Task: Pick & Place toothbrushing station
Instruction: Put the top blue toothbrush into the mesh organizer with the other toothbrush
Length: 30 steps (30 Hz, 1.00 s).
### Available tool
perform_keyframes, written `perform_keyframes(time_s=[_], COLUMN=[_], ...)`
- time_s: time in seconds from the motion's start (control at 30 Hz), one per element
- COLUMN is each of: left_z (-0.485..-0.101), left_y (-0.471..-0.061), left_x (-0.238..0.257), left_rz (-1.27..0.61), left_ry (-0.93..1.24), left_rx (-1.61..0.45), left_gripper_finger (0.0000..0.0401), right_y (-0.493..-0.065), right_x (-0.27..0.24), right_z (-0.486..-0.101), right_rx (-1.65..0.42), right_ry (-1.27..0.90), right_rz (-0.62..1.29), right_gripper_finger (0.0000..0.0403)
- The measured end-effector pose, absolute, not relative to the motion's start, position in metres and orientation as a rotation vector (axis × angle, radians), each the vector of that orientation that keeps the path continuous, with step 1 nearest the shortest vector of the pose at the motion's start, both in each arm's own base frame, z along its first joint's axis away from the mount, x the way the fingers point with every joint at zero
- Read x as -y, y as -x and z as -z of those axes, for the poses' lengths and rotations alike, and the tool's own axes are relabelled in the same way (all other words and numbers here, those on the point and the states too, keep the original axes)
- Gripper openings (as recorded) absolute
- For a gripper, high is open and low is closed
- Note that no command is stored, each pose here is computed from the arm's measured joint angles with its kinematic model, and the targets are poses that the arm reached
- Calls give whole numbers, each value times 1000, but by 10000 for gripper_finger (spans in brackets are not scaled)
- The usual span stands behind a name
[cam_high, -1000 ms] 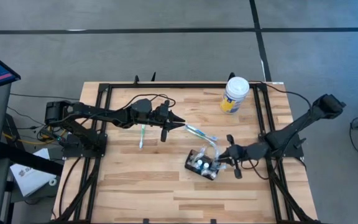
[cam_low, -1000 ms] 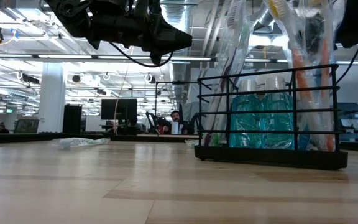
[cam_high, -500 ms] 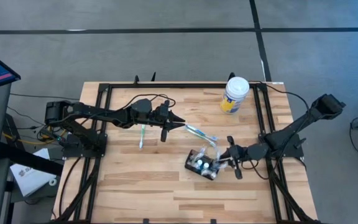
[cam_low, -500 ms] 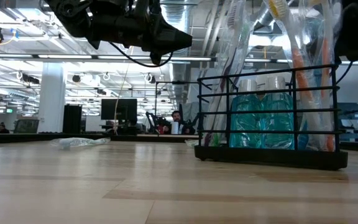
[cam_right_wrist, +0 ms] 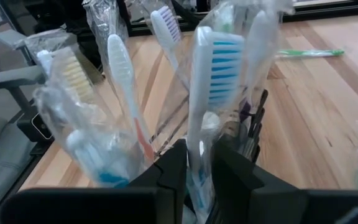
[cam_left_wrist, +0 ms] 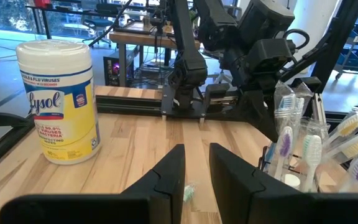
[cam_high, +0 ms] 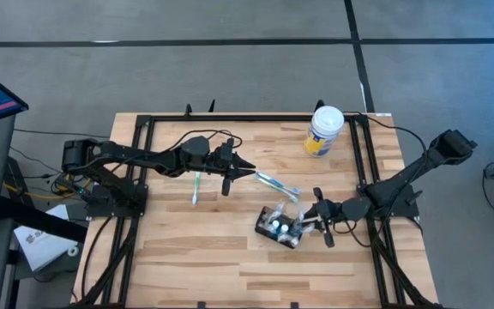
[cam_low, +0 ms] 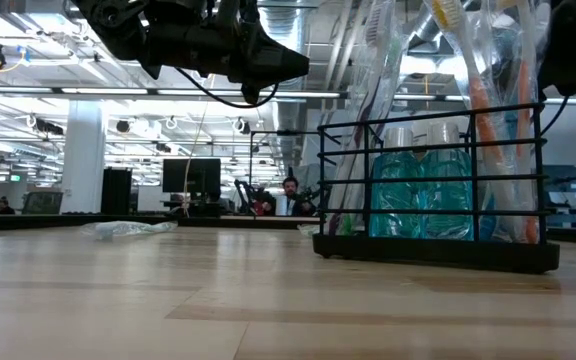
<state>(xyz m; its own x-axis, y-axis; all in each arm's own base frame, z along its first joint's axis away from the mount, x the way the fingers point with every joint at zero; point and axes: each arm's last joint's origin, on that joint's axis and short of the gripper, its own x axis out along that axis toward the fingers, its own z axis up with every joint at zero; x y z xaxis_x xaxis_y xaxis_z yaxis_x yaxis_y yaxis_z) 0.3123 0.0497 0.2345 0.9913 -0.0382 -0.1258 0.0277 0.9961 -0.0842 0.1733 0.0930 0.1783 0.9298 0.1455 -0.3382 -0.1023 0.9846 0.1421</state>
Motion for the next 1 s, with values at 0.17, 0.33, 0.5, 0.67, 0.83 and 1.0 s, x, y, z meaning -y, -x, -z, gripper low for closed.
perform_keyframes(time_s=[0.17, 0.33, 0.5, 0.67, 0.83, 1.0], left_z=[-234, -234, -234, -234, -234, -234], left_y=[-312, -312, -312, -312, -312, -312], left_x=[-50, -50, -50, -50, -50, -50], left_rz=[33, 33, 33, 33, 33, 33], left_ry=[83, 83, 82, 82, 83, 83], left_rx=[-128, -128, -128, -128, -128, -128], left_gripper_finger=[66, 66, 66, 66, 66, 66], right_y=[-173, -172, -174, -174, -175, -178], right_x=[-93, -91, -90, -90, -87, -81], right_z=[-178, -174, -175, -175, -175, -175], right_rx=[-357, -400, -401, -398, -397, -392], right_ry=[-122, -113, -154, -157, -160, -166], right_rz=[-129, -132, -123, -123, -103, -74], right_gripper_finger=[64, 64, 65, 92, 147, 187])
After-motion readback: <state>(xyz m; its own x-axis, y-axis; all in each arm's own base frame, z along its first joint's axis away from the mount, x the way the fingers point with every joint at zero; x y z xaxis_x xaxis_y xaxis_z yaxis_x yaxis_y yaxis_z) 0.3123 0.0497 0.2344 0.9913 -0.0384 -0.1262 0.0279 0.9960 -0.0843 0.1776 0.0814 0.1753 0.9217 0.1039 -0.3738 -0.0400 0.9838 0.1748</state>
